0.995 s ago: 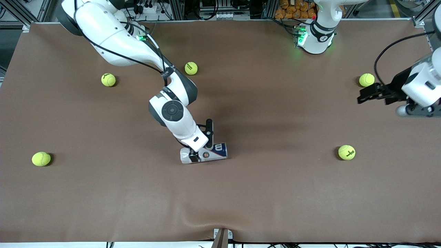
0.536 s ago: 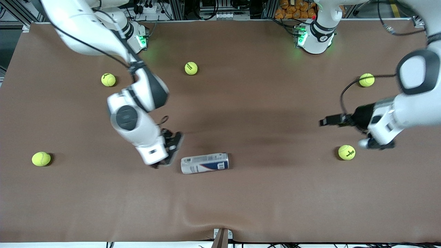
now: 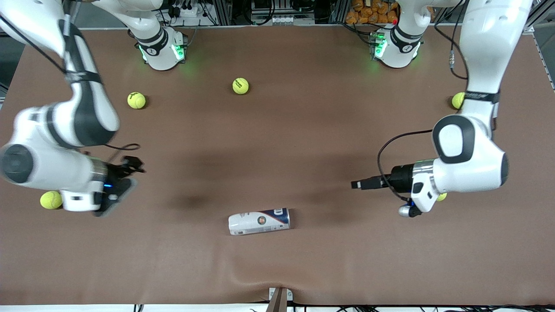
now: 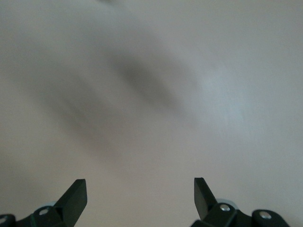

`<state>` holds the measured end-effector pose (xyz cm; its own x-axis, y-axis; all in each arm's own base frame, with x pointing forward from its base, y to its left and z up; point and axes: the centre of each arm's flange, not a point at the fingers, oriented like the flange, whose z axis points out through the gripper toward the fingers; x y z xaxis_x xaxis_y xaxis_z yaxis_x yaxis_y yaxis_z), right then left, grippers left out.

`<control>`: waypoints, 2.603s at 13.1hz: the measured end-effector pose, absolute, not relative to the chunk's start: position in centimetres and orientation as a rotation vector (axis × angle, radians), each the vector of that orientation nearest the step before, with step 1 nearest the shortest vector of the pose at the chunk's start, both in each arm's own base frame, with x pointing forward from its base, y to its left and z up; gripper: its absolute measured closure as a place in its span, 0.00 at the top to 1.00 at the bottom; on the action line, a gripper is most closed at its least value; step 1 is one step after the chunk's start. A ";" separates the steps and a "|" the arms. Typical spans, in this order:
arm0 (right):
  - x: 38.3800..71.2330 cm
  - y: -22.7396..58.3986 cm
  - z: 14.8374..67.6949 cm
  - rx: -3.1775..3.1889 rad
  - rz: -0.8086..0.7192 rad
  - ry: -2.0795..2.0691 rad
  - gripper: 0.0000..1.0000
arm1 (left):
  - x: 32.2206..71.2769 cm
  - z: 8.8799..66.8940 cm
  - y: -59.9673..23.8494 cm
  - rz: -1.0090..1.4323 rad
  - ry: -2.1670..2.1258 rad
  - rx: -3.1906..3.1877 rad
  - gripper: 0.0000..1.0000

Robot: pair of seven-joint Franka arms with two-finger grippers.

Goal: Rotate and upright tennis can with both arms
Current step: 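Withdraw the right gripper while the left gripper reaches toward the can, then align the open left gripper around the end of the lying can, then close the left gripper on the can and lift it off the table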

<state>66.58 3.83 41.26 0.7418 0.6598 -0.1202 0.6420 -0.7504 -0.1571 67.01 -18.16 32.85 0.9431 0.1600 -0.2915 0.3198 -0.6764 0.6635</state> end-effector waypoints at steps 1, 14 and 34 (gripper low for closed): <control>65.9 1.5 42.3 -2.864 0.304 -0.966 1.00 | 67.4 31.6 -18.7 -0.257 0.345 2.289 1.00; 54.1 -2.6 62.5 -3.077 0.355 0.151 1.00 | 69.2 19.8 -26.8 0.147 0.137 1.953 1.00; 52.8 -3.4 68.6 -3.100 0.182 0.230 1.00 | 65.3 11.7 -34.4 0.197 0.062 1.871 0.73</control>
<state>52.77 -3.38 68.56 0.9822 -0.1456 -0.1186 -0.1489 -0.9887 -0.0189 65.32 -34.37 11.69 0.9843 0.1422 0.1044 -0.0568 -0.3051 0.9506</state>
